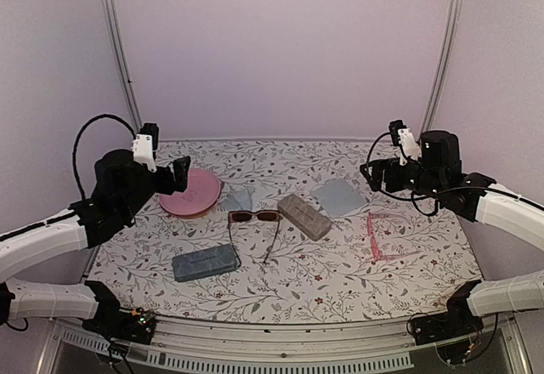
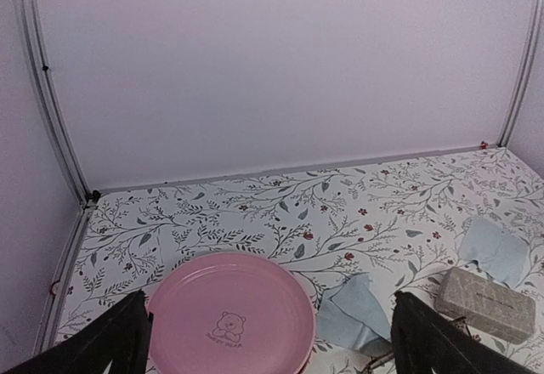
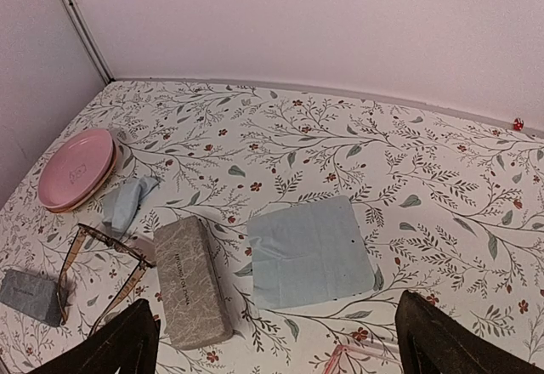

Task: Organize the sunglasses
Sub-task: Pick up the sunglasses case from the center of the board.

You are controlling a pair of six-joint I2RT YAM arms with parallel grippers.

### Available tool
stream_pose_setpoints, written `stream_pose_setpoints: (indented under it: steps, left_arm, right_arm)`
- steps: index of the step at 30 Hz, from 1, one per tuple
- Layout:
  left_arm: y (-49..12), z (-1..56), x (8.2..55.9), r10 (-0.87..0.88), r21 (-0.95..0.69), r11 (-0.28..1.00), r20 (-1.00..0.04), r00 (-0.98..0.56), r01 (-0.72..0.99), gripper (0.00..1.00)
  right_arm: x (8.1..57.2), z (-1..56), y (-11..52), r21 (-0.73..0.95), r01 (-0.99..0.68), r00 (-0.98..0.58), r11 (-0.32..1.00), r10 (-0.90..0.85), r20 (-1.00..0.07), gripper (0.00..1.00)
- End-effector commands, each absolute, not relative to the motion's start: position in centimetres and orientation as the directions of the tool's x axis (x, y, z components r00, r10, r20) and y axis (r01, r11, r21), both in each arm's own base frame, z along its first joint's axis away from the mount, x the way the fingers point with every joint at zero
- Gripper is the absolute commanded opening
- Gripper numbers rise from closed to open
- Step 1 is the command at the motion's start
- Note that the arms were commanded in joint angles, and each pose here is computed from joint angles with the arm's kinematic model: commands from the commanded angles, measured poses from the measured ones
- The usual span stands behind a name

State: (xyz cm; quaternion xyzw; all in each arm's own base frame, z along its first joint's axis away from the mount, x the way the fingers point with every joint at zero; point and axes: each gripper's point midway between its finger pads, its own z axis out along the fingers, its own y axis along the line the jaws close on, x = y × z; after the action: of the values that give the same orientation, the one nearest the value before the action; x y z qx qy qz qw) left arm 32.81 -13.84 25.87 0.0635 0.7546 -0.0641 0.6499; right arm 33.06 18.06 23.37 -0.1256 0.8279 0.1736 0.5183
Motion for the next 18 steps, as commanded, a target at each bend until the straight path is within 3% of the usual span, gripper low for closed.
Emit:
stream_pose_setpoints:
  steps: [1, 18]
  left_arm:
    - [-14.3, 25.9, 32.8, 0.024, -0.001, 0.984, -0.99, -0.136, 0.181, 0.99]
    - [-14.9, 24.7, 32.3, 0.045, 0.014, 0.978, -0.988, -0.146, 0.209, 0.99]
  right_arm:
    - [33.1, 23.9, 18.7, 0.154, -0.415, -0.406, 0.897, -0.031, -0.914, 0.99]
    - [33.6, 21.9, 19.1, 0.105, -0.389, -0.455, 0.915, -0.092, -0.885, 0.99]
